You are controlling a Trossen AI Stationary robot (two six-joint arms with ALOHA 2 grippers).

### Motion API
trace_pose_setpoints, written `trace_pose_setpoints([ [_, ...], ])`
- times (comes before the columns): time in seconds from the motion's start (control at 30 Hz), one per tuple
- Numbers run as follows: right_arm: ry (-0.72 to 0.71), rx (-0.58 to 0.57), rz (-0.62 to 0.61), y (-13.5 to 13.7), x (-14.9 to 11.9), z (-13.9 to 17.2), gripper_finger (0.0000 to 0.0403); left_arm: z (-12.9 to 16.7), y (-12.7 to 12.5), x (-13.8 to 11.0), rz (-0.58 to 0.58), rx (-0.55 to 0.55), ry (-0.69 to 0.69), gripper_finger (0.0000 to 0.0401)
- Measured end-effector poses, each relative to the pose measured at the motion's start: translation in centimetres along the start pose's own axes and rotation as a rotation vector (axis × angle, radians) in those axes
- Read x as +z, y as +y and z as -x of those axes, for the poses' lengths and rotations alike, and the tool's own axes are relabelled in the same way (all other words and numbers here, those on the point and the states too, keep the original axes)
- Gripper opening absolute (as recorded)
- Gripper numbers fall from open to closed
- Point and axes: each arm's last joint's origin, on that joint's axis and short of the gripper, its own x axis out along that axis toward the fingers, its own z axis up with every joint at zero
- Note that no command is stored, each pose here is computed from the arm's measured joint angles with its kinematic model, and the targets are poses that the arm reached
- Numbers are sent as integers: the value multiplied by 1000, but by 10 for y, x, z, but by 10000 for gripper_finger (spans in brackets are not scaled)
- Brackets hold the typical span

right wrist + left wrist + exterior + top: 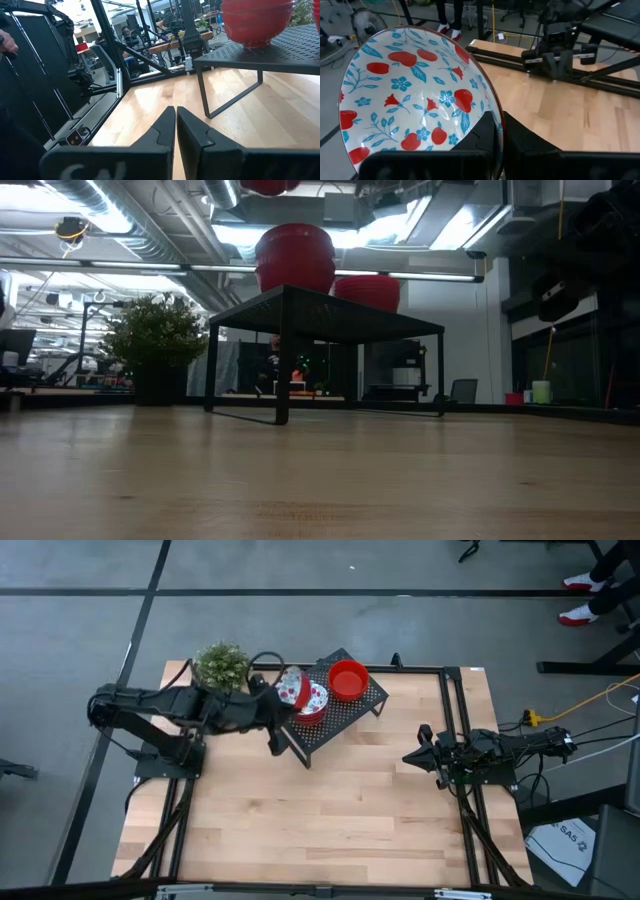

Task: Pick & Place Mini bowls
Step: Stack the white patterned bowl on the white patterned bowl on the shelf

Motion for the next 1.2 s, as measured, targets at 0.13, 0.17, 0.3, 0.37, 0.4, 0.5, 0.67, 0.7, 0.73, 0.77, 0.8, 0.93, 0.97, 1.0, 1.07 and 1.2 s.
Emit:
trace_pose_setpoints([
  [0.13,0,0,0,0,0,0,19,-6,11,3,-2,-6,15,7],
  [0.17,0,0,0,0,0,0,19,-6,13,6,-7,-12,12,7],
  [0.3,0,0,0,0,0,0,19,-8,22,17,-40,5,-6,7],
  [0.37,0,0,0,0,0,0,19,-10,26,23,-53,5,-7,7],
  [0.4,0,0,0,0,0,0,19,-11,29,26,-53,2,-9,7],
  [0.5,1,0,0,0,0,0,19,-14,36,31,-51,1,11,7],
  [0.67,0,0,0,0,0,0,19,-24,43,33,-79,10,84,7],
  [0.7,0,0,0,0,0,0,19,-26,43,34,-84,6,94,7],
  [0.73,0,0,0,0,0,0,19,-29,44,34,-85,1,107,7],
  [0.77,0,0,0,0,0,0,19,-32,45,34,-86,-4,122,7],
  [0.8,0,0,0,0,0,0,19,-35,45,34,-87,-16,143,7],
  [0.93,0,0,0,0,0,0,19,-50,46,31,-96,-43,235,7],
  [0.97,0,0,0,0,0,0,19,-53,46,31,-97,-48,255,7],
  [1.0,0,0,0,0,0,0,19,-57,47,30,-101,-54,272,7],
  [1.07,0,0,0,0,0,0,19,-63,47,31,-102,-67,303,8],
  [1.2,1,0,0,0,0,0,19,-76,47,29,-105,-79,382,7],
])
